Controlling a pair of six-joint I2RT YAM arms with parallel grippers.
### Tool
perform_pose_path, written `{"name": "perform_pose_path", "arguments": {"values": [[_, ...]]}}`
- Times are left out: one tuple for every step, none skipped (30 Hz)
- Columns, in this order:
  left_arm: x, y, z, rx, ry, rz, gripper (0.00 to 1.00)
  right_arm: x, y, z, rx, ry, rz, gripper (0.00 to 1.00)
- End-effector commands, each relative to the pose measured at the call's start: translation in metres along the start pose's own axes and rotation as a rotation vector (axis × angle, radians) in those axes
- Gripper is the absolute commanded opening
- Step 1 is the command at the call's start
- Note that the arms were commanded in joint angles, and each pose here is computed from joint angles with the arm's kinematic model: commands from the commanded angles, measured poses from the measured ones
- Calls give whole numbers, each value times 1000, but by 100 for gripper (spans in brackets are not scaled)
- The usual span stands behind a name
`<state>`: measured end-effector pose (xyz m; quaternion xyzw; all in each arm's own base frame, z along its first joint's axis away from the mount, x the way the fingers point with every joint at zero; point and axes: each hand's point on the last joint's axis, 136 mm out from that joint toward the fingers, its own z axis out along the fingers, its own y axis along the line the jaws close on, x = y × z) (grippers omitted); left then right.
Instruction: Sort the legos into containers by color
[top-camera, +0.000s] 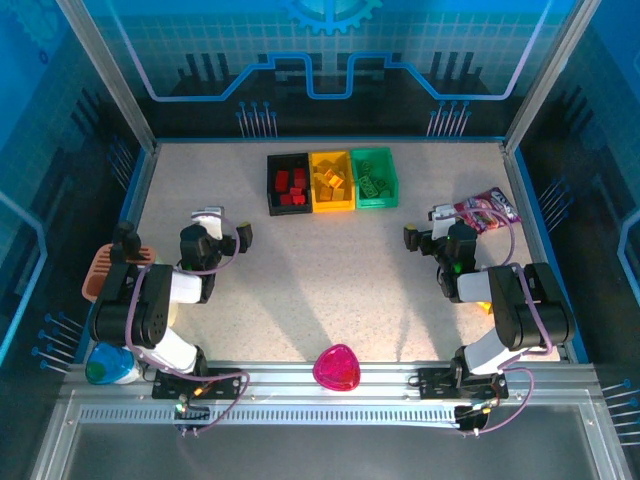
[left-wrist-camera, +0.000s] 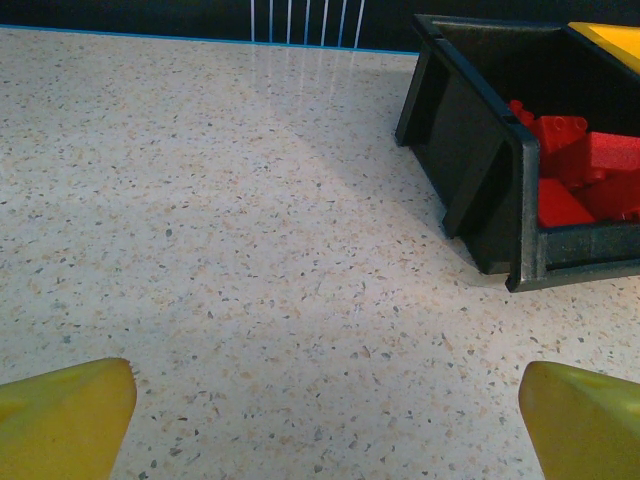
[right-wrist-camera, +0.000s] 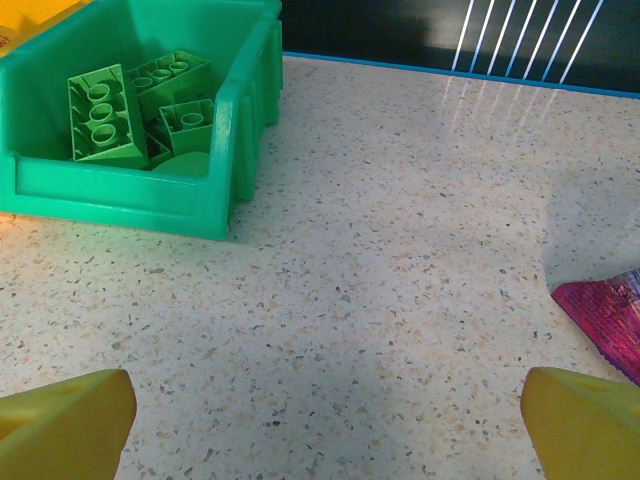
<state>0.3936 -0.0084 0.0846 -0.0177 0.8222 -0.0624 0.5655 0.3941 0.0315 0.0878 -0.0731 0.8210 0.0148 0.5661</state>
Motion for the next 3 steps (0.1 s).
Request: {"name": "perform_pose_path", "arguments": {"values": [[-12,-2,1,5,-25,3,99,-12,2,1,2,-31,-12,100],[-12,-2,1,6,-25,3,99,-12,2,1,2,-31,-12,100],[-12,-2,1,6,-28,4,99,-11,3,1,1,-30,-12,100]]}}
